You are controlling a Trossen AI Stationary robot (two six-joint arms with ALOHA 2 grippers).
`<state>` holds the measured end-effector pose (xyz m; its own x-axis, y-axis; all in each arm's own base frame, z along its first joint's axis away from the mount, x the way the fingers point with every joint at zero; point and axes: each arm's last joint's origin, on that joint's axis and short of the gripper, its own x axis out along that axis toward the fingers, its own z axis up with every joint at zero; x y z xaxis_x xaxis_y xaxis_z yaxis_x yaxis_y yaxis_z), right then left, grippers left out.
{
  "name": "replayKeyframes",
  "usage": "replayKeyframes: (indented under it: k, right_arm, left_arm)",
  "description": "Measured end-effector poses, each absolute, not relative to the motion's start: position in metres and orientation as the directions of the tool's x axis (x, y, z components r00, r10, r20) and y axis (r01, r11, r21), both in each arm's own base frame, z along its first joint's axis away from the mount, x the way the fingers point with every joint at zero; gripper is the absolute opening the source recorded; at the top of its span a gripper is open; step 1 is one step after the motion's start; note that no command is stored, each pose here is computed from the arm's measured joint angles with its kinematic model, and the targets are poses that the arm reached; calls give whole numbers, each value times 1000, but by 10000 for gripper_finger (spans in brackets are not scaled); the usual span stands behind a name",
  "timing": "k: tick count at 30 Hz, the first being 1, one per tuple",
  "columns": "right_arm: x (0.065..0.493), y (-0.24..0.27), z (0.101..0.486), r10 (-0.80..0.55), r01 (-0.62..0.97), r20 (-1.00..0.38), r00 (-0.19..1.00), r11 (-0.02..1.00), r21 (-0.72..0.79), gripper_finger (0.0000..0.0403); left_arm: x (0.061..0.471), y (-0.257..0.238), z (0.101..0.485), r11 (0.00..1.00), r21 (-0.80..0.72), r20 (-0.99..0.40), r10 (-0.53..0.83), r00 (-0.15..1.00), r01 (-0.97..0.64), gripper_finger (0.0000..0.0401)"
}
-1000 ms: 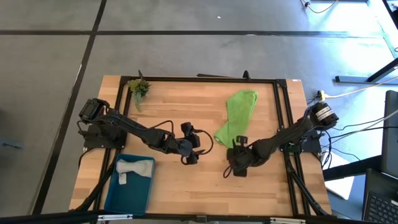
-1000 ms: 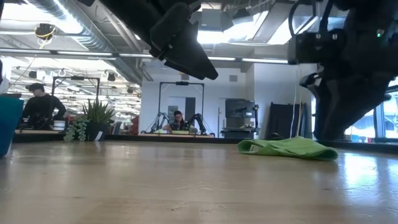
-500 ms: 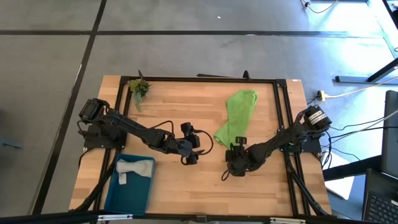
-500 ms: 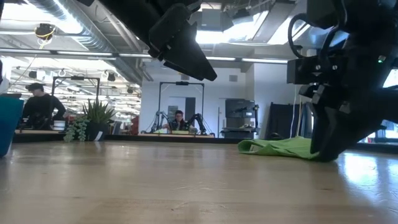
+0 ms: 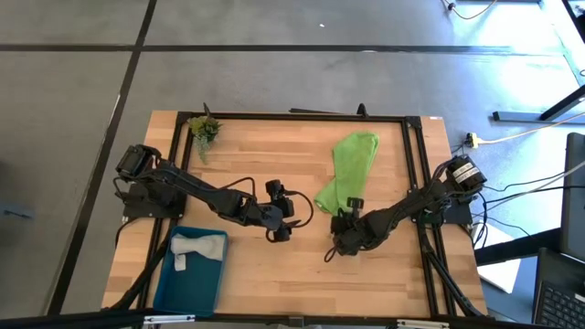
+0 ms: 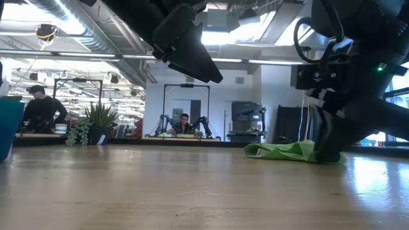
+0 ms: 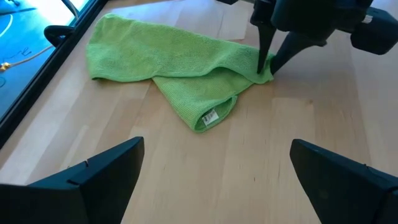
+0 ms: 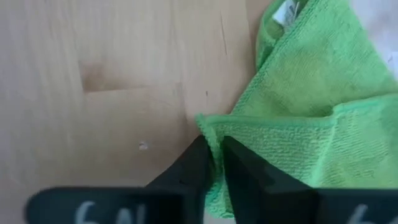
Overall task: Roll microfiber towels into tight, uniform cylinder then place into a basket
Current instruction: Roll the green towel
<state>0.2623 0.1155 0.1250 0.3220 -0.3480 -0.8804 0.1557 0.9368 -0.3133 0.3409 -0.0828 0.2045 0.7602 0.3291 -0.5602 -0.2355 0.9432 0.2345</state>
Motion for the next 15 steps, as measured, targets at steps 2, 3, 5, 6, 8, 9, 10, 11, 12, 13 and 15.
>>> replayKeyframes:
  k: [2, 3, 5, 6, 8, 9, 10, 11, 12, 13, 15]
  right_arm:
    - [262, 116, 125, -337, 171, -886, 318, 940, -296, 33]
    - [262, 116, 125, -336, 174, -887, 318, 940, -294, 18]
    - [262, 116, 125, -345, 180, -882, 321, 937, -301, 8]
    - [262, 115, 125, -356, 187, -876, 326, 932, -310, 9]
    - [262, 114, 127, -386, 199, -865, 320, 920, -337, 7]
    - [262, 114, 129, -408, 201, -859, 310, 911, -360, 6]
    - [262, 113, 132, -428, 203, -852, 301, 902, -382, 5]
    - [263, 113, 136, -452, 211, -842, 293, 890, -405, 5]
    - [264, 113, 141, -478, 220, -831, 283, 876, -429, 5]
    - [264, 113, 147, -507, 227, -819, 270, 860, -457, 5]
    - [266, 112, 159, -553, 241, -797, 244, 830, -502, 4]
  left_arm:
    - [341, -83, 205, 943, 234, -560, 329, 760, -236, 395]
    - [341, -83, 205, 943, 235, -560, 329, 760, -235, 395]
    - [341, -83, 205, 943, 235, -560, 329, 760, -235, 395]
    - [341, -83, 205, 943, 234, -560, 329, 760, -236, 395]
    - [341, -83, 205, 943, 234, -560, 329, 761, -236, 395]
    - [341, -83, 205, 943, 233, -558, 329, 762, -236, 395]
    - [341, -83, 205, 944, 230, -555, 328, 765, -237, 395]
    - [342, -83, 206, 944, 227, -551, 327, 768, -239, 395]
    - [342, -83, 206, 945, 224, -547, 326, 771, -240, 395]
    - [342, -83, 206, 945, 222, -544, 325, 774, -241, 395]
    - [343, -83, 207, 945, 221, -540, 324, 777, -241, 395]
